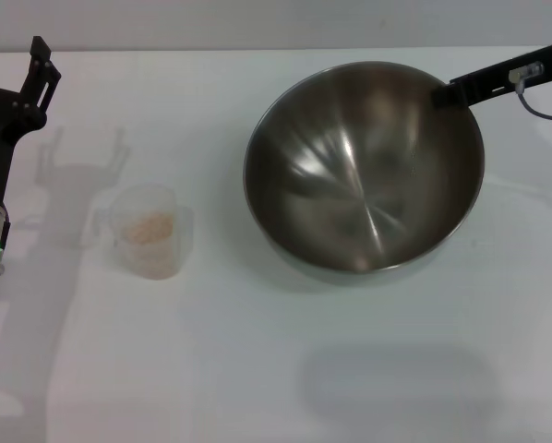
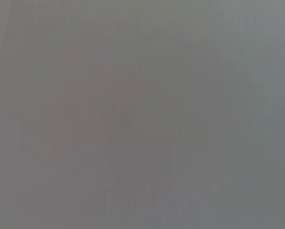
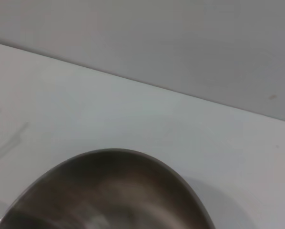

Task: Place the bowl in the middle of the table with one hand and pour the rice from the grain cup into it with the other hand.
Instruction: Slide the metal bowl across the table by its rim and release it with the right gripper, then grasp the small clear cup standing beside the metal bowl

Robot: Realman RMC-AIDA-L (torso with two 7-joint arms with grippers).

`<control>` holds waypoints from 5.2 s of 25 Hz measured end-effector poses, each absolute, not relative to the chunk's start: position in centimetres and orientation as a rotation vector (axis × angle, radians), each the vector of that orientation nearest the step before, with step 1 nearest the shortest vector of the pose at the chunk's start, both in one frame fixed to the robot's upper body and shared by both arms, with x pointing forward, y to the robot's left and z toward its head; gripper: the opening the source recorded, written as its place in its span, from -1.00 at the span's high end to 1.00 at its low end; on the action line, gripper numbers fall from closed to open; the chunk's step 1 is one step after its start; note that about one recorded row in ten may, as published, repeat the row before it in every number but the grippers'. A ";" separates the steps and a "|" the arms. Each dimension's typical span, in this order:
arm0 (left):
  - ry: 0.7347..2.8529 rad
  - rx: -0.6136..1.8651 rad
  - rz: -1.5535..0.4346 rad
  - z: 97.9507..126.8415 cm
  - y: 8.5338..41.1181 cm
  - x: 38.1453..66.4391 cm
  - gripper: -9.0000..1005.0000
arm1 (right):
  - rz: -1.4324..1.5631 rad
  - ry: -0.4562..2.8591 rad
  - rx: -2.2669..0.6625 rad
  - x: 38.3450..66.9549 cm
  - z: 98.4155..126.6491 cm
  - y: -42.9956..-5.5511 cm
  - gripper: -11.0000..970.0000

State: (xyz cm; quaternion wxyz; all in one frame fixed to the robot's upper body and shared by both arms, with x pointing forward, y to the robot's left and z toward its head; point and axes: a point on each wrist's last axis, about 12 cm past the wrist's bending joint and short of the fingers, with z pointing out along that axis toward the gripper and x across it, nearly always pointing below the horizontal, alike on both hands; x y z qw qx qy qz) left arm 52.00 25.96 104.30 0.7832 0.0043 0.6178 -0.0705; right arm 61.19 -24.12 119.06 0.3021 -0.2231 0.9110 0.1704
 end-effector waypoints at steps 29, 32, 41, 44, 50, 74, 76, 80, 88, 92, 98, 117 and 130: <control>1.325 0.025 -0.162 104.5 25.6 52.3 -0.73 | 0.725 2.403 -0.639 60.5 115.6 -23.2 0.90; 1.327 0.035 -0.168 104.5 25.5 52.3 -0.73 | 0.731 2.416 -0.631 60.5 115.0 -23.2 0.90; 1.331 0.042 -0.179 104.4 25.3 52.0 -0.73 | 0.718 2.419 -0.616 60.5 114.4 -23.5 0.91; 1.332 0.043 -0.182 104.4 25.2 52.0 -0.73 | 0.719 2.421 -0.609 60.6 114.2 -23.5 0.91; 1.331 0.042 -0.183 104.4 25.2 52.0 -0.73 | 0.702 2.404 -0.633 60.9 113.9 -23.0 0.78; 1.345 0.026 -0.168 104.0 25.7 51.5 -0.73 | 0.236 1.862 -0.704 63.8 118.3 -23.4 0.09; 1.345 0.026 -0.168 104.0 25.7 51.5 -0.73 | 0.148 1.797 -0.670 63.9 118.0 -23.3 0.09; 1.345 0.026 -0.168 104.0 25.6 51.5 -0.73 | 0.017 1.696 -0.603 63.6 117.5 -22.8 0.09; 1.327 0.008 -0.190 104.2 25.6 51.5 -0.73 | -0.280 1.417 -0.284 61.0 115.3 -20.5 0.09; 1.325 0.006 -0.193 104.3 25.5 51.5 -0.73 | -0.208 1.308 -0.174 60.2 114.4 -20.9 0.09; 1.315 -0.002 -0.198 104.3 25.5 51.3 -0.73 | 0.090 1.150 -0.085 58.0 111.4 -23.5 0.09; 1.379 0.026 -0.145 101.6 27.4 45.5 -0.72 | 0.163 1.274 0.028 52.9 105.4 -30.9 0.09; 1.369 0.060 -0.161 100.8 28.2 40.4 -0.72 | 0.124 1.321 0.002 55.6 106.1 -30.9 0.09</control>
